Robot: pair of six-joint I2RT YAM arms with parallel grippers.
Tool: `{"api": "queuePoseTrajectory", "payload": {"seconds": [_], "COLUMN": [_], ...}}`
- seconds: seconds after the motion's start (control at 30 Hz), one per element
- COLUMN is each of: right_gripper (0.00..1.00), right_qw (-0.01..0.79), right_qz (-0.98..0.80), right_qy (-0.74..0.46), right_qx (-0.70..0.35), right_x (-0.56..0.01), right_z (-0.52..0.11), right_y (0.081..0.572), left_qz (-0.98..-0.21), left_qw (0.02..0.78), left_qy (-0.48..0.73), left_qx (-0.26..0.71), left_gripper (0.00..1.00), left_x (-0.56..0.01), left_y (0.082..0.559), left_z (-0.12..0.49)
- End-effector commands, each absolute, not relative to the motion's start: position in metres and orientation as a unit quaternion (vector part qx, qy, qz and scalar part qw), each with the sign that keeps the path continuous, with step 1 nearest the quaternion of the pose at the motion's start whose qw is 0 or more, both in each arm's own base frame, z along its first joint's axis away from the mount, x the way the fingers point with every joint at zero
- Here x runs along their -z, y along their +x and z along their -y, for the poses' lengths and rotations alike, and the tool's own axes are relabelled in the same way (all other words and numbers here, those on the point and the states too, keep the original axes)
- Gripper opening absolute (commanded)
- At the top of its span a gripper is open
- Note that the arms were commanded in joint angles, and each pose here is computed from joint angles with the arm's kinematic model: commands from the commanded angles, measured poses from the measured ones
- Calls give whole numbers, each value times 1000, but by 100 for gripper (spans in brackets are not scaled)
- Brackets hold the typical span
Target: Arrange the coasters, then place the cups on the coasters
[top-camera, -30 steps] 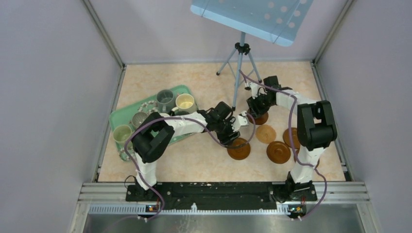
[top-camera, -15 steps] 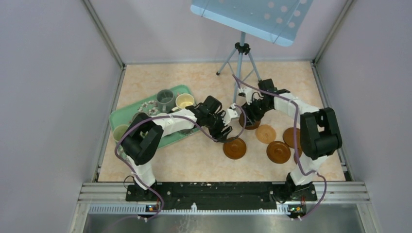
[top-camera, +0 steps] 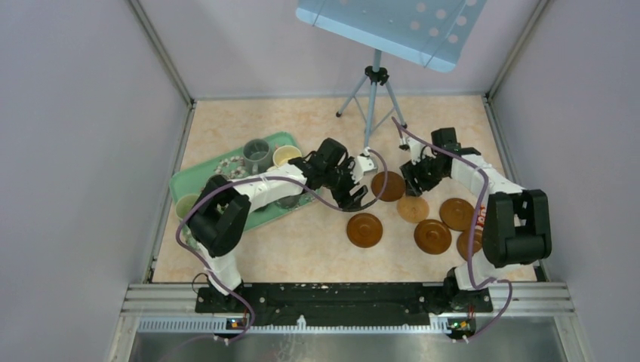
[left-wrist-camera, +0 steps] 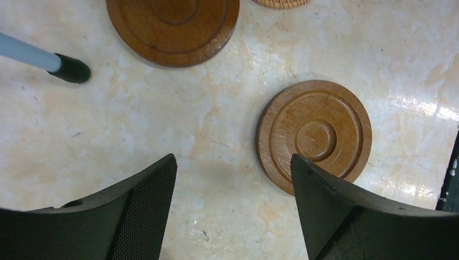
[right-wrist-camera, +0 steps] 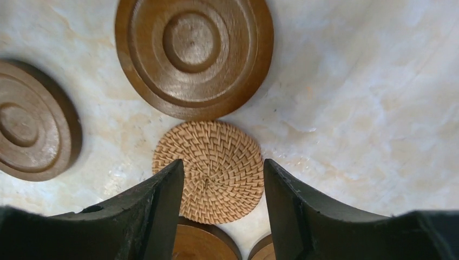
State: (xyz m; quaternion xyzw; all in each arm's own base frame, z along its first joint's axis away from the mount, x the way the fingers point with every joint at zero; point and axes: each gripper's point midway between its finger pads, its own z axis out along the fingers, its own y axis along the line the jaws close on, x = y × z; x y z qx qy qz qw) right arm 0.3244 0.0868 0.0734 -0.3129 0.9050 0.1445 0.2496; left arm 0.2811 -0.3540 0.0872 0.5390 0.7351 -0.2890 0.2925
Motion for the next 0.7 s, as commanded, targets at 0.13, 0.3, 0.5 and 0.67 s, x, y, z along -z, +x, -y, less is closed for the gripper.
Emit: {"api": "queuePoseTrajectory", "payload": {"seconds": [0.13,0.3,0.5,0.67], "right_gripper": [53,51,47,44], "right_qw": [221,204,211,236], "right_qz": [-913,-918,-929,-935], "right_qy": [-327,-331,-301,-262], "right_qx": [-100,-81,-47,-27], "right_x": [-43,-21,-15,-24], "right_z": [-69,-61,-44,-21], "right_y": [321,321,345,382], "left_qz": [-724,-724,-726,-727], "left_qw": [315,315,309,308], "left_qy": [537,539,541,542], "left_qx": [299,295,291,289], "left_gripper": [83,83,84,85], "left_x": [-96,-94,-90,-88], "left_y": [294,293,288,286], "left_z": [374,371,365,362]}}
